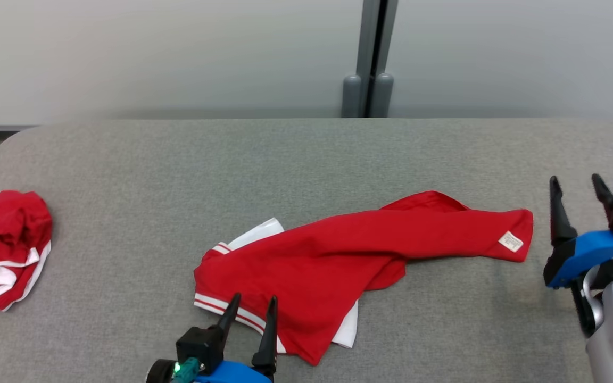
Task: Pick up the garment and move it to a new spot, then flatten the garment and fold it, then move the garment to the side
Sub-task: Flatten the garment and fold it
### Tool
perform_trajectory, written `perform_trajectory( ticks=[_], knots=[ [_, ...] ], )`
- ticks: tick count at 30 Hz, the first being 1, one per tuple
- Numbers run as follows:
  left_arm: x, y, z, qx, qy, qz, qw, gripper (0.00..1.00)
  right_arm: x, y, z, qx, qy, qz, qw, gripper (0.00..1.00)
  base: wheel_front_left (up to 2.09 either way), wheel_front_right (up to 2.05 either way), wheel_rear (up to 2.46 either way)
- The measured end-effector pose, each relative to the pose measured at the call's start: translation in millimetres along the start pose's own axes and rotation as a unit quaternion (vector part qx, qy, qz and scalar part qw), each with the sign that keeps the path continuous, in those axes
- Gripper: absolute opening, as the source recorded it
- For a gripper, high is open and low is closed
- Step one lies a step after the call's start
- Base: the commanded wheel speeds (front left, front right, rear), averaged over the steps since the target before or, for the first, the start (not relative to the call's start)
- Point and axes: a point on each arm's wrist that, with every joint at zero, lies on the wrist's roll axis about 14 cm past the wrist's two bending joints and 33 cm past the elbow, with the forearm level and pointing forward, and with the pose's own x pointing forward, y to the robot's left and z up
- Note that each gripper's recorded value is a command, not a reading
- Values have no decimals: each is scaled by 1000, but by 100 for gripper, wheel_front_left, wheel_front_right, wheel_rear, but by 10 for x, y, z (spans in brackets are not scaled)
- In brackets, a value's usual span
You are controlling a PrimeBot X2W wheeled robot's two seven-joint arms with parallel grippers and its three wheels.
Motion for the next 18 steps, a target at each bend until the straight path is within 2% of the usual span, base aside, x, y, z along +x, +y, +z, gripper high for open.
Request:
perform_trajectory(
  ticks=[3, 10, 18],
  knots=[
    [-15, -124, -116, -3, 19, -24, 1000, 100, -140, 74, 54, 12, -20, 5, 1000, 100, 0, 0, 0],
    [-128, -319, -416, 3, 66, -63, 996, 100, -475, 398, -214, 50, 2, 31, 998, 100, 0, 0, 0],
    [-204, -112, -619, 3, 99, -7, 995, 100, -620, 570, -391, 67, 25, 45, 996, 100, 0, 0, 0]
  ],
)
